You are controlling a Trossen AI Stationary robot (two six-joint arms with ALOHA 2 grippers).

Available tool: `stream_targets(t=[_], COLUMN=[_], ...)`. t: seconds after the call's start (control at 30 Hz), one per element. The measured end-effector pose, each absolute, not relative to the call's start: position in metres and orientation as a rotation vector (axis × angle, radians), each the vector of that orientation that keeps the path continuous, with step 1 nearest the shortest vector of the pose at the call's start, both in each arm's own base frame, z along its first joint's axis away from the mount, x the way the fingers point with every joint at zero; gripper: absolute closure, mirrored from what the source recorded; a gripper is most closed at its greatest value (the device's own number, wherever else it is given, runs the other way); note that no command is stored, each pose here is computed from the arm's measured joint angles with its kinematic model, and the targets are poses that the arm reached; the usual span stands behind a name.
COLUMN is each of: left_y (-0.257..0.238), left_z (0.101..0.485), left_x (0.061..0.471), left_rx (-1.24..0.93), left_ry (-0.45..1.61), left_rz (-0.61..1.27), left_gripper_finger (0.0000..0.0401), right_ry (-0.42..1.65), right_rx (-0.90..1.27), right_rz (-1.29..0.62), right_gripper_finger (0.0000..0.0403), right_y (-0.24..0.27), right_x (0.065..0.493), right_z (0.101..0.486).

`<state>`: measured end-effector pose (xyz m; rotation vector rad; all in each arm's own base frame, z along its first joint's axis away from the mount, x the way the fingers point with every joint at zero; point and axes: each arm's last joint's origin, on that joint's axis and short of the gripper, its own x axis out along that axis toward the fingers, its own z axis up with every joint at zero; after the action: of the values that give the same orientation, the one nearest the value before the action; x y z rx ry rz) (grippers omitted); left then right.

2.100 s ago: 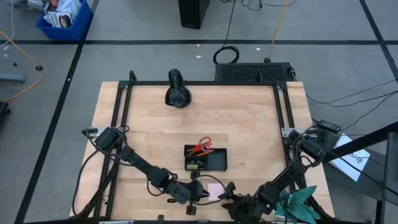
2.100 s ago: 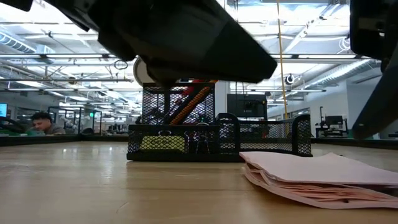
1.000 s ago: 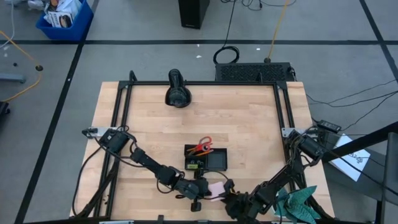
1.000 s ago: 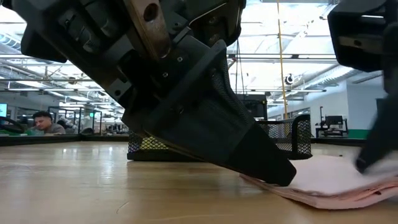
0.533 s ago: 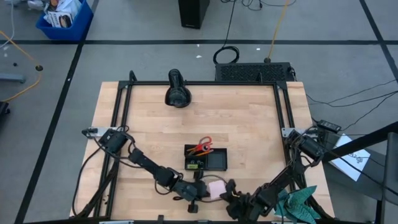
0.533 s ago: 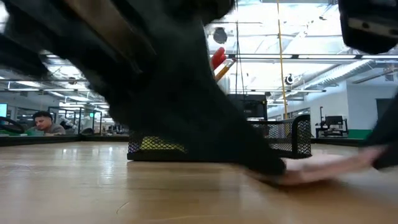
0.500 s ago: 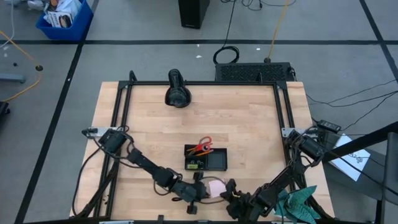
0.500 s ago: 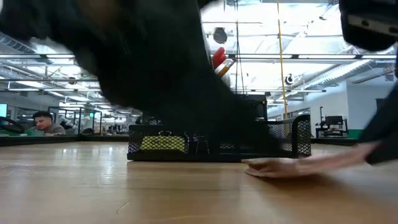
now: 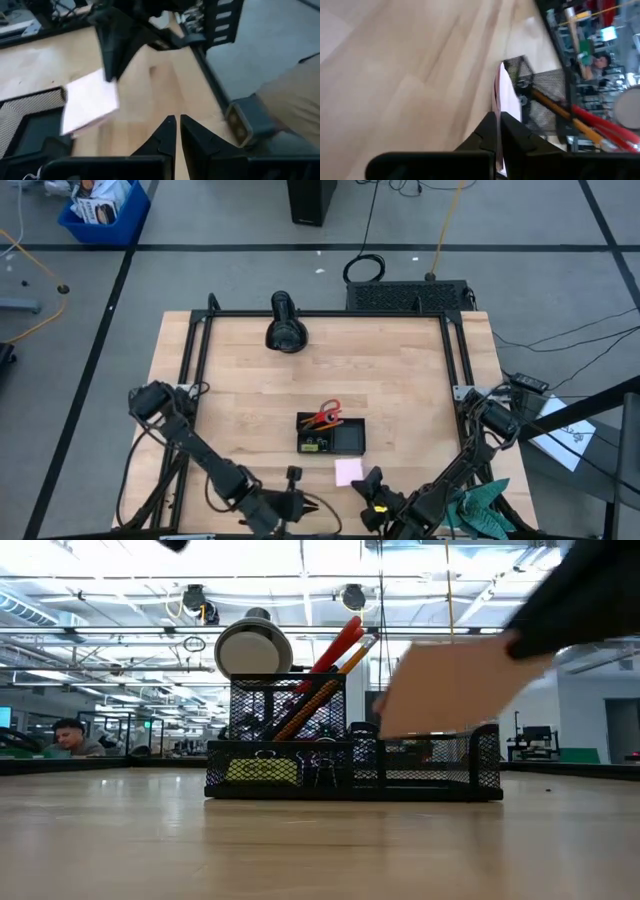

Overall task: Pick and place office supplies into organizer
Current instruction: Put the pink sticky notes into the desk organizer

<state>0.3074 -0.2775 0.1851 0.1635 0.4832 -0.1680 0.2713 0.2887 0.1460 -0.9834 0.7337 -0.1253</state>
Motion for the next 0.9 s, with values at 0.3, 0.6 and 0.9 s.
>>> stream_targets(t=[0.3,0.6,0.9], left_y=[-0.288,-0.288,-0.287], left_z=[0.182,0.181,0.18], left_x=[0.296,0.294,0.293], left_rx=[0.151,0.159,0.172], left_ry=[0.503,0.509,0.524], left_rz=[-0.157,-0.156,-0.153], left_gripper_finger=[0.037,0.037,0.037], right_ry=[0.77,0.882,0.926], right_rx=[-1.003,-0.99,-1.002], right_rz=[-0.207,-0.313,-0.351], right_gripper_finger=[0.0402,0.0402,0.0403], right_y=[0.274,0.239,0.223], right_x=[0.281,0.298,0.305], right_z=[0.151,0.15,0.155])
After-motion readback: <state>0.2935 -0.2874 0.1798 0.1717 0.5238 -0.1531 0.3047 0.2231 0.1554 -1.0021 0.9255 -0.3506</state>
